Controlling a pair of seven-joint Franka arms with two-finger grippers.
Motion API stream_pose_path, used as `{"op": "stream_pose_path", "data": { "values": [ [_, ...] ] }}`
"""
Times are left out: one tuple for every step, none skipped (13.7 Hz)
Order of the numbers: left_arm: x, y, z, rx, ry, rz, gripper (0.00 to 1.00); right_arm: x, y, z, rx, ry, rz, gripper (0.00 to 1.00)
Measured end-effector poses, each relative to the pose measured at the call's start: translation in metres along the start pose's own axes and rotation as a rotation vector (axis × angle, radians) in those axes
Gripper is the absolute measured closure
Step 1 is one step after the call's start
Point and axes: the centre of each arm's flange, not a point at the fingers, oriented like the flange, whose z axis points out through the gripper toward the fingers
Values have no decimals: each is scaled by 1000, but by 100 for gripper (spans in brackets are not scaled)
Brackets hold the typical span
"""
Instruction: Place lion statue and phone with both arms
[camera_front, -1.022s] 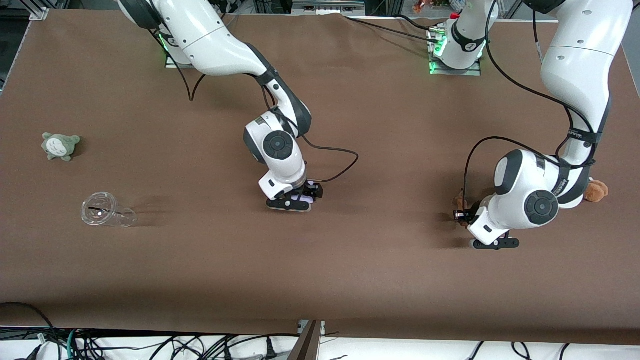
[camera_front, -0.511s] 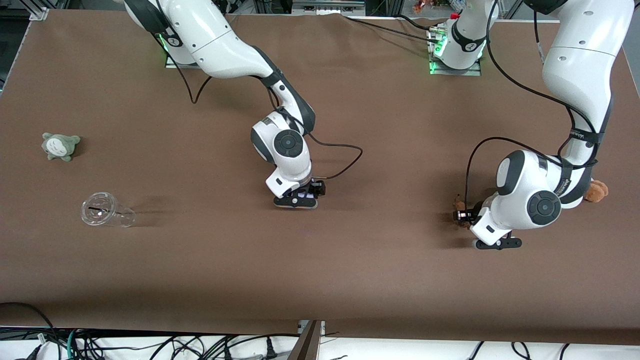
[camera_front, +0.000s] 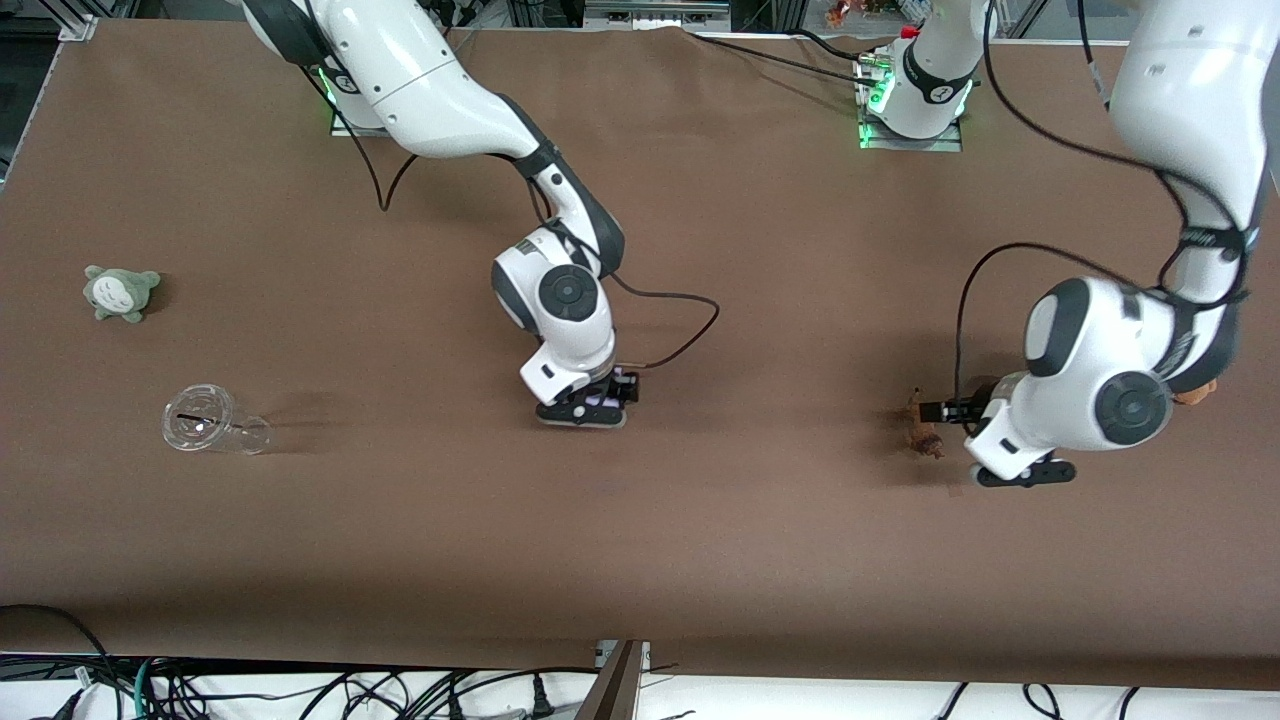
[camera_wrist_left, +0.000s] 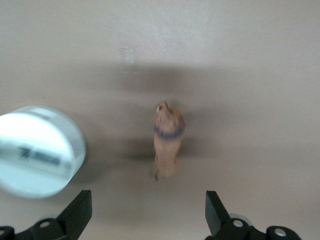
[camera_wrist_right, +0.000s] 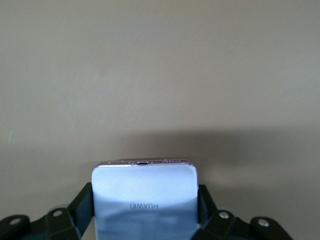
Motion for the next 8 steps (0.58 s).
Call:
{"op": "stream_pose_path", "data": {
  "values": [
    [-12,0,-31,5,19,-2,0,17,19,-6,-14,-6,-1,15],
    [-24,0,-60,11,40,-5,0,35,44,-12,-43,-30,-12,15],
    [-39,-1,-89,14,54,-10,0,52,72,-19,-74,-58,-9,15],
    [-55,-4,-116,14,63,-13,0,67,99,-26,-99,-84,2,15],
    [-72,-11,-144,15,76,-3,0,83,129,-33,-117,-107,15,15],
    [-89,-20,-169,22,95,14,0,95,154,-40,-129,-125,25,15],
    [-103,-29,-191,30,118,27,0,105,180,-42,-142,-148,28,15],
    [-115,-38,-208,36,136,29,0,113,207,-40,-153,-173,25,15]
  ]
}}
